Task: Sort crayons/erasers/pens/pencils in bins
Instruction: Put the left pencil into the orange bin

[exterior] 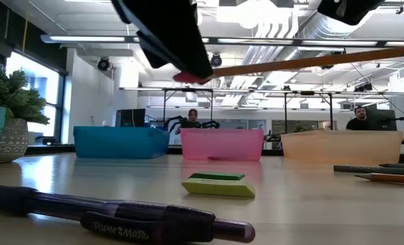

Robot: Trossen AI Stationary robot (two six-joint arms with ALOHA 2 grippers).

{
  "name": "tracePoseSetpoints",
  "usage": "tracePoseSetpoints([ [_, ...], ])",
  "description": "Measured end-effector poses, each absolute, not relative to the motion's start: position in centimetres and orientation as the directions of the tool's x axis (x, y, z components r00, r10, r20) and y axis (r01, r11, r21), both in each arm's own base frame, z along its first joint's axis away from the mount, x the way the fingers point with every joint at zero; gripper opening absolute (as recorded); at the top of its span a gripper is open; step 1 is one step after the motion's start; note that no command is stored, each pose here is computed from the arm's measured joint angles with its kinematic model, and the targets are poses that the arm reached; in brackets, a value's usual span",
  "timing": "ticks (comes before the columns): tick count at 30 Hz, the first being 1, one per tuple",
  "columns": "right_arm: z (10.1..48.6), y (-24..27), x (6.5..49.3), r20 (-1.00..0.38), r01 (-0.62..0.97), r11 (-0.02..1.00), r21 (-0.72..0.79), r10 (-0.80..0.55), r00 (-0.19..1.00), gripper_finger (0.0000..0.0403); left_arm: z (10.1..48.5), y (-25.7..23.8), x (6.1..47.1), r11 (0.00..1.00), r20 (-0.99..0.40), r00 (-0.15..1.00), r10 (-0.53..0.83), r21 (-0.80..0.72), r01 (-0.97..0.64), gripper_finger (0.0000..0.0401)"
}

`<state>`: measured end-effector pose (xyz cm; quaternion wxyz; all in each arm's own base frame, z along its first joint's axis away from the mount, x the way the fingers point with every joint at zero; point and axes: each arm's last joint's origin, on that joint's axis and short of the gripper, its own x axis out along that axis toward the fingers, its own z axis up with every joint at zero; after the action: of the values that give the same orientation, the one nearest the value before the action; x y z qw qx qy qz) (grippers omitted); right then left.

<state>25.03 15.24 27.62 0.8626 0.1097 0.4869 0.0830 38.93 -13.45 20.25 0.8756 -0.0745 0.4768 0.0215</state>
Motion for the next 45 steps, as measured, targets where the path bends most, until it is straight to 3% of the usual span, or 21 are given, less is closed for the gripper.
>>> tracePoseSetpoints([
  [17,25.7,15.4,25.4,-0.886,0.035,0.971,0.236,0.200,0.418,0.0191,21.7,-12.1,39.9,0.982,-0.816,0.578,0.016,-0.095,-0.161,0.0010],
  [28,25.6,15.1,25.5,-0.891,0.064,0.960,0.272,0.226,0.394,0.0110,21.9,-12.0,40.2,0.987,-0.793,0.609,0.034,-0.071,-0.147,0.0010],
  [36,25.6,14.9,25.6,-0.890,0.062,0.950,0.305,0.261,0.373,0.0013,22.0,-11.9,40.3,0.989,-0.790,0.611,0.038,-0.059,-0.137,0.0019],
  [45,25.6,14.9,25.5,-0.897,0.113,0.943,0.313,0.254,0.362,0.0006,22.0,-11.5,40.4,0.989,-0.789,0.612,0.052,-0.046,-0.144,0.0076],
])
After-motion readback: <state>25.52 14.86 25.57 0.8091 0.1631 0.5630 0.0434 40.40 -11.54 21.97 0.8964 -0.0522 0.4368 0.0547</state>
